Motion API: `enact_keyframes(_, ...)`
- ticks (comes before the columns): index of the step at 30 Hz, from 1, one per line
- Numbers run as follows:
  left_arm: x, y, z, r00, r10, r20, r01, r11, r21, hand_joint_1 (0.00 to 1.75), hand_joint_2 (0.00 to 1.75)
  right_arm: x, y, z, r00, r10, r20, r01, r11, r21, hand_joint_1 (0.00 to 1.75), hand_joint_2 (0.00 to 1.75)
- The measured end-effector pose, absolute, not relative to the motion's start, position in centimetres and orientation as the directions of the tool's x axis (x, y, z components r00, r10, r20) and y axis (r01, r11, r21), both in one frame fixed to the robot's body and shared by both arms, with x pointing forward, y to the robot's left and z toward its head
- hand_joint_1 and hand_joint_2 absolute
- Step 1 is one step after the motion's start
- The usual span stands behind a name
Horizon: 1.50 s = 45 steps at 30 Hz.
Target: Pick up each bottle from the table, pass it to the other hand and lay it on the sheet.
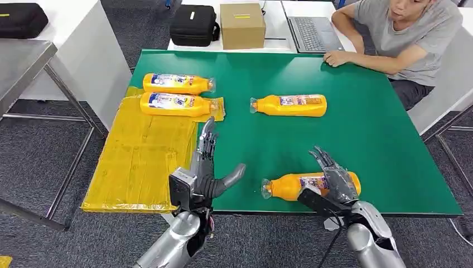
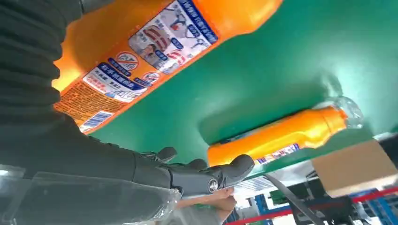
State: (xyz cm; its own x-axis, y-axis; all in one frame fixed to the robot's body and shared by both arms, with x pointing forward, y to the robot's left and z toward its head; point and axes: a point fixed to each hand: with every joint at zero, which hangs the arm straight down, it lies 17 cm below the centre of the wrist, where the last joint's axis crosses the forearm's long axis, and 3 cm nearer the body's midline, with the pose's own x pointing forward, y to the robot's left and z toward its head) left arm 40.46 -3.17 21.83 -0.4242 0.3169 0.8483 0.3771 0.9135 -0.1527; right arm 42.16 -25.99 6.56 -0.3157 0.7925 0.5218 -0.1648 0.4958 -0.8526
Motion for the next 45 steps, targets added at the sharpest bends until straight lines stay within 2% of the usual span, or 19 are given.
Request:
enact_keyframes(6, 40.3, -3.5, 22.0, -0.421, 0.324, 0.847, 0.392, 0.907, -0.152, 0.0, 1.75, 41.4, -27.6, 5.2, -0.294, 0.868, 0.401, -0.179, 0.362, -0.915, 0.0, 1.75)
enact_keyframes(18, 40.1, -4.0, 22.4, -0.413, 0.337, 0.846, 0.415, 0.897, -0.155, 0.0, 1.75, 37.4, -30.6, 3.0, -0.295, 0.901, 0.318, -0.309, 0.225, -0.924, 0.0, 1.75)
enact_keyframes(25, 40.3, -3.7, 22.7, -0.418, 0.347, 0.84, 0.407, 0.898, -0.168, 0.0, 1.75, 37.8, -31.3, 3.5, -0.345, 0.903, 0.255, -0.295, 0.153, -0.943, 0.0, 1.75)
enact_keyframes(30, 40.3, -3.7, 22.7, -0.42, 0.344, 0.84, 0.405, 0.899, -0.166, 0.0, 1.75, 39.1, -31.4, 4.6, -0.367, 0.914, 0.17, -0.215, 0.095, -0.972, 0.0, 1.75)
enact_keyframes(36, 40.2, -3.9, 22.7, -0.427, 0.335, 0.84, 0.407, 0.901, -0.152, 0.0, 1.75, 41.2, -31.0, 6.9, -0.371, 0.922, 0.112, -0.09, 0.084, -0.992, 0.0, 1.75)
enact_keyframes(45, 40.3, -4.2, 22.4, -0.409, 0.324, 0.853, 0.416, 0.898, -0.141, 0.0, 1.75, 42.0, -31.1, 6.9, -0.337, 0.93, 0.149, -0.081, 0.129, -0.988, 0.0, 1.75)
